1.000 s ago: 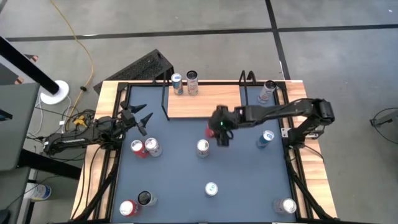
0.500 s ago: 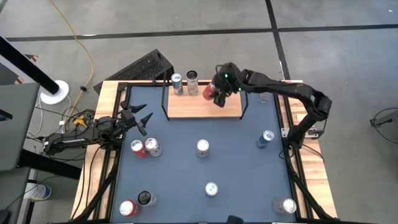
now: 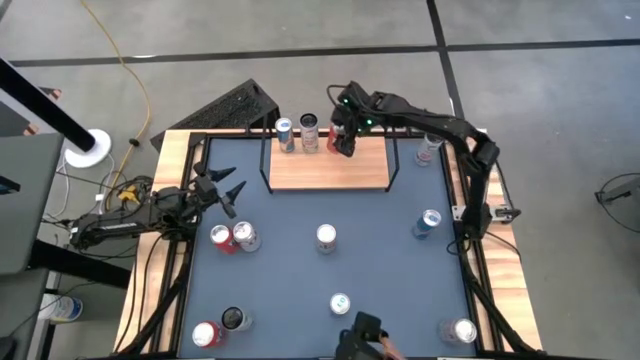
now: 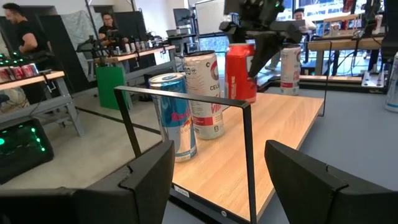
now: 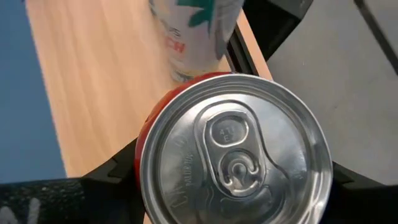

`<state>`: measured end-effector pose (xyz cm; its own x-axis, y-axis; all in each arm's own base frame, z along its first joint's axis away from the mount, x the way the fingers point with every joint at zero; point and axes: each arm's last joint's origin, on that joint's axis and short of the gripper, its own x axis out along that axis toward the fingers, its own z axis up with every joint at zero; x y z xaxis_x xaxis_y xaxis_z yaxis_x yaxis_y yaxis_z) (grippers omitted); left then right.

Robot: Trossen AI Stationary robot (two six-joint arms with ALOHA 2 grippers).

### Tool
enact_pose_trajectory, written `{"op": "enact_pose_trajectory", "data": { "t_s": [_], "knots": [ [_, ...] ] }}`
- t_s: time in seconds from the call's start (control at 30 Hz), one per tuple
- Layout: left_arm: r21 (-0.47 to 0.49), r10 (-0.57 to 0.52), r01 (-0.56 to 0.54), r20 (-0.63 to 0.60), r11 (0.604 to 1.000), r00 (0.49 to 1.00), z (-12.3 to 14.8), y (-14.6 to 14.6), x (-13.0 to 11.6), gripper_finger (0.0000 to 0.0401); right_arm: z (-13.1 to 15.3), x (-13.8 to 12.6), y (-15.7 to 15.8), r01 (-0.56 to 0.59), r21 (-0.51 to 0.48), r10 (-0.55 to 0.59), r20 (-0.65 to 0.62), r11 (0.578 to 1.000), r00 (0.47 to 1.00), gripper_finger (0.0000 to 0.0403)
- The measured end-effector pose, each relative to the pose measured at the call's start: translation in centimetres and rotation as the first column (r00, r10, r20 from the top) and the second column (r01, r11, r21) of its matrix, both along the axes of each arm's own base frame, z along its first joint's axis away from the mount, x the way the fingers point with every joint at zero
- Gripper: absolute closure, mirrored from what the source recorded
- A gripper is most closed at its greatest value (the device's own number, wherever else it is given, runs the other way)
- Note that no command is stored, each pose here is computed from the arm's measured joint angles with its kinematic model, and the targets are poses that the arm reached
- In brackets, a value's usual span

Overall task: Place canned beverage on shelf
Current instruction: Put the top right orange soda can on the shelf

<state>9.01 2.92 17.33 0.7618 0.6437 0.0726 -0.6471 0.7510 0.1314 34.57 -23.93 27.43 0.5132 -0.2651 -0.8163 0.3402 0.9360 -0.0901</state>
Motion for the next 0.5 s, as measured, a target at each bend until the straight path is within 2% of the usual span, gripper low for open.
{"op": "enact_pose_trajectory", "data": {
  "t_s": [0.27,0.5],
  "knots": [
    [0.0,0.001,-0.001,0.0,1.0,1.0,0.0,0.0,0.0,0.0161,-2.2,0.4,-1.4,0.035,0.014,-0.034,-0.067,0.999,0.997,0.0118],
    [0.0,0.0,0.0,0.0,1.0,1.0,0.0,0.0,0.0,0.0161,-2.3,0.3,-1.5,0.042,0.012,-0.041,-0.077,0.999,0.996,0.0117]
  ]
}}
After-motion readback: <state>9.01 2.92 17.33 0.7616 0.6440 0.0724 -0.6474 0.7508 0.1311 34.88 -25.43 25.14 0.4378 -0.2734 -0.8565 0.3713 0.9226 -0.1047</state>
